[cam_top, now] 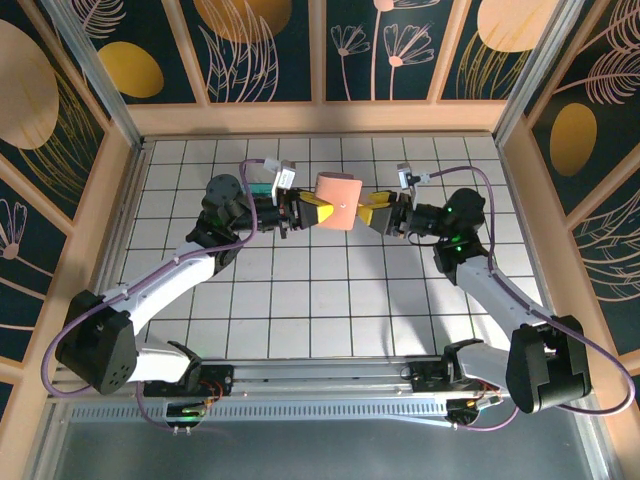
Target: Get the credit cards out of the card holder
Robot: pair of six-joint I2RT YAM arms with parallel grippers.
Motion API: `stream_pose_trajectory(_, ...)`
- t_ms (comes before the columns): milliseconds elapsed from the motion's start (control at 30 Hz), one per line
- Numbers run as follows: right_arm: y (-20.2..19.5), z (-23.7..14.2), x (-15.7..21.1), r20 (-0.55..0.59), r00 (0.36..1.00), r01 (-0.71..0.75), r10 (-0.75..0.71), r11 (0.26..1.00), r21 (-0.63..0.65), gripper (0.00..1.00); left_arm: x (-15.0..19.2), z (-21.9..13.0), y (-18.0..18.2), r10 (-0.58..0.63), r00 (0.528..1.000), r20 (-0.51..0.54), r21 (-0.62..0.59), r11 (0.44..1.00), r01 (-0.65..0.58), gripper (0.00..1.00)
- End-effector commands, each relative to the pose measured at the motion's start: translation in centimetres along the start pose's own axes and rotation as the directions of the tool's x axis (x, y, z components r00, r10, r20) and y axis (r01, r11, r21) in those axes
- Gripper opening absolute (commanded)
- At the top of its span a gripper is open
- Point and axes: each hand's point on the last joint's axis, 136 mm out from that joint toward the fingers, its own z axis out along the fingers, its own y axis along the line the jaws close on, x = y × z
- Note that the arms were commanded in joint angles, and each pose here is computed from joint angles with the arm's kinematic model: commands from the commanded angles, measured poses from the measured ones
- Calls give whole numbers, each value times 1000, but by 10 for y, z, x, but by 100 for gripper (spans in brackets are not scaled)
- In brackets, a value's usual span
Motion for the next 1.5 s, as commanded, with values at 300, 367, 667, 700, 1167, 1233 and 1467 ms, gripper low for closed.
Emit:
stream_pose_trajectory(300, 7, -1, -15, 36, 997, 65, -64, 998, -16, 36, -3, -3, -16, 33, 999, 11, 75, 997, -34, 0)
stream_pose_trajectory(367, 11, 0, -19, 44, 996, 75, -73, 997, -28, 36, -1, -3, -14, 23, 1000, 8, 70, 997, -24, 0)
stream_pose_trajectory(667, 7, 2, -21, 41, 998, 58, -56, 998, -30, 39, 0, 0, -10, 4, 1000, 7, 78, 997, -5, 0)
stream_pose_trajectory(700, 7, 3, -19, 37, 998, 54, -53, 998, -35, 39, -1, 0, -10, 6, 1000, 8, 79, 997, -7, 0)
stream_pose_trajectory(1167, 32, 22, -10, -29, 997, 57, -65, 974, -220, 33, 8, 7, 0, -70, 997, -32, 94, 993, 73, 0)
stream_pose_trajectory(1233, 32, 23, -9, -31, 998, 46, -55, 972, -231, 30, 8, 8, 1, -74, 997, -32, 97, 992, 77, 0)
stream_pose_trajectory(1467, 28, 23, -11, -17, 999, 38, -43, 975, -220, 0, 6, 9, 6, -79, 997, -24, 68, 994, 80, 3)
